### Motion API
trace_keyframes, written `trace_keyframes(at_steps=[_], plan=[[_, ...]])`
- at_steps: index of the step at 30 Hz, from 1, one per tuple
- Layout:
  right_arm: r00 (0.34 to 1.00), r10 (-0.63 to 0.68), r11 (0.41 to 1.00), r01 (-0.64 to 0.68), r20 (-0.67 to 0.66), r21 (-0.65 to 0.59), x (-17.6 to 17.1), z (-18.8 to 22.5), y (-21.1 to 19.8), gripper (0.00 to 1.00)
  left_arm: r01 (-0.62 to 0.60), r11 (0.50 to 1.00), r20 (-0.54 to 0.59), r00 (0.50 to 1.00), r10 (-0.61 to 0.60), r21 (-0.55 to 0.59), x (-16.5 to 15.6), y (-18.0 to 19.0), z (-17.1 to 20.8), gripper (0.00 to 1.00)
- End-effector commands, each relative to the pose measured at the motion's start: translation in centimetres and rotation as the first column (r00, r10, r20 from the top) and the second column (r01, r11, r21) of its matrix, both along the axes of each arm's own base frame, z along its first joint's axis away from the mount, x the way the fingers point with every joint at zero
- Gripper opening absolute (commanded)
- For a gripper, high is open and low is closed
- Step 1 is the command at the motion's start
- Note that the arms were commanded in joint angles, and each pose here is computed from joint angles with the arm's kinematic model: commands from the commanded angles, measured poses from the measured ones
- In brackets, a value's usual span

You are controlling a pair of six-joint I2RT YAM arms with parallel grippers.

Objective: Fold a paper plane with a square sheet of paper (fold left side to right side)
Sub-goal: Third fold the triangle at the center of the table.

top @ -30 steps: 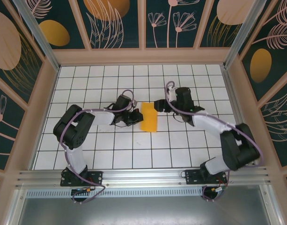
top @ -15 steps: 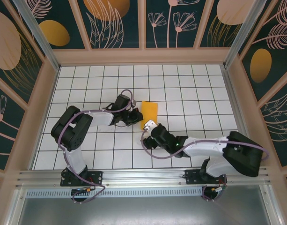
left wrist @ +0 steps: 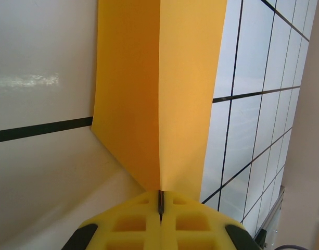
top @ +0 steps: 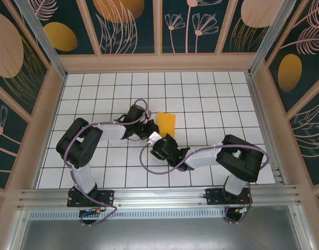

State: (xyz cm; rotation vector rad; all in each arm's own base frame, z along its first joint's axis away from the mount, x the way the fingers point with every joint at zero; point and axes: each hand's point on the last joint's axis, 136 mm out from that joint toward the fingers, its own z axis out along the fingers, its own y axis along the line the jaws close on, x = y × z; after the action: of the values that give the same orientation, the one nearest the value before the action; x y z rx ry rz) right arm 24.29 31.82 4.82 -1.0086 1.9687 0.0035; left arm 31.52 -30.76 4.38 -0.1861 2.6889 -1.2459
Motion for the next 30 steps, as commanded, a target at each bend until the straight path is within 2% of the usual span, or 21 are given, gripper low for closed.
trace_keyframes(at_steps=[1, 8, 16, 20, 22, 24, 27, 28, 30], plan=[[0.999, -0.013, 1.0, 0.012, 0.047, 0.027, 0.8, 1.4, 0.8, 0.63, 0.006, 1.0, 0.008, 1.0, -0.006, -0.015, -0.4, -0.2, 0.8, 0.0], [1.0, 0.012, 0.999, -0.013, 0.028, 0.039, -0.1, 1.8, 0.5, 0.37, 0.004, 1.0, 0.011, 1.0, -0.004, -0.011, -0.3, -0.2, 0.7, 0.01], [1.0, 0.02, 0.999, -0.019, -0.013, 0.035, -0.9, 1.1, -0.2, 0.0, 0.006, 1.0, 0.024, 1.0, -0.006, -0.003, -0.2, -0.1, 0.9, 0.04], [0.999, 0.024, 0.999, -0.023, -0.038, 0.033, -1.2, 0.4, -0.4, 0.0, 0.006, 1.0, 0.041, 0.999, -0.006, 0.011, -0.2, 0.2, 1.4, 0.09], [0.998, 0.028, 0.999, -0.025, -0.052, 0.046, -1.3, 0.3, -0.3, 0.0, 0.007, 1.0, 0.045, 0.999, -0.008, 0.02, -0.2, 0.3, 1.5, 0.2], [0.997, 0.032, 0.997, -0.028, -0.067, 0.066, -1.3, 0.3, -0.1, 0.0, 0.007, 0.999, 0.052, 0.999, -0.009, 0.038, -0.2, 0.6, 1.7, 0.35], [0.996, 0.034, 0.996, -0.027, -0.088, 0.082, -1.3, 0.1, -0.2, 0.0, 0.0, 0.998, 0.073, 0.997, -0.005, 0.069, 0.0, 1.7, 2.4, 0.42], [0.995, 0.034, 0.996, -0.026, -0.094, 0.087, -1.3, 0.0, -0.2, 0.0, -0.006, 0.997, 0.066, 0.998, 0.001, 0.082, 0.0, 2.2, 2.0, 0.46], [0.994, 0.035, 0.995, -0.025, -0.103, 0.095, -1.3, -0.1, -0.2, 0.0, -0.022, 0.996, 0.101, 0.995, 0.014, 0.082, 0.3, 3.2, 3.6, 0.54]])
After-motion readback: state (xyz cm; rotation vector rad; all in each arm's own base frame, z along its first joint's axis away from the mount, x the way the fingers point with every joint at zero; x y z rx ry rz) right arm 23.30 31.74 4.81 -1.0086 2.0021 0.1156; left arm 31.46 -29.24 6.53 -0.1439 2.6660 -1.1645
